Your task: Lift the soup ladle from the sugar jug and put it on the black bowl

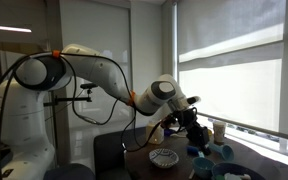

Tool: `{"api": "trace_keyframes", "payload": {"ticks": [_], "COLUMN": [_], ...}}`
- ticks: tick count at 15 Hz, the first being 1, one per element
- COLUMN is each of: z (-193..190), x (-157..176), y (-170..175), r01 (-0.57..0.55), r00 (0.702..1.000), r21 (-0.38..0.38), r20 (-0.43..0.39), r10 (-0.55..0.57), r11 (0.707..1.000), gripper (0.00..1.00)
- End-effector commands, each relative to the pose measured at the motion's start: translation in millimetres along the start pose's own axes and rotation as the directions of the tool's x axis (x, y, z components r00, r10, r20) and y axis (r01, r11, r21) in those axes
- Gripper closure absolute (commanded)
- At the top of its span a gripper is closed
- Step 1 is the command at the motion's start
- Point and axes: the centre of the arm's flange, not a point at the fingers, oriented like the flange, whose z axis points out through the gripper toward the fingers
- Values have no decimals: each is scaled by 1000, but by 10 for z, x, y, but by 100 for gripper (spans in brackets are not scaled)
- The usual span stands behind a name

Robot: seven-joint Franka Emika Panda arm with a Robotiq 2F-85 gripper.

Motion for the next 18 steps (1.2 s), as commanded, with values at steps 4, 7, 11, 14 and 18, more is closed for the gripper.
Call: {"api": "trace_keyframes", "payload": {"ticks": [4,7,11,14,18], "z": [255,276,-102,-807,-1033], "x": [162,174,163,54,138], "y": [17,-55,-45,11,-1], "r01": [-20,-6,-16,16,50], "r00": [998,998,999,997,990], "r21": [29,76,115,121,144], "r20": [60,64,33,-83,-137], "r10": [18,1,13,-6,-30], "r11": [999,997,993,993,988], "gripper": [99,62,34,14,10]}}
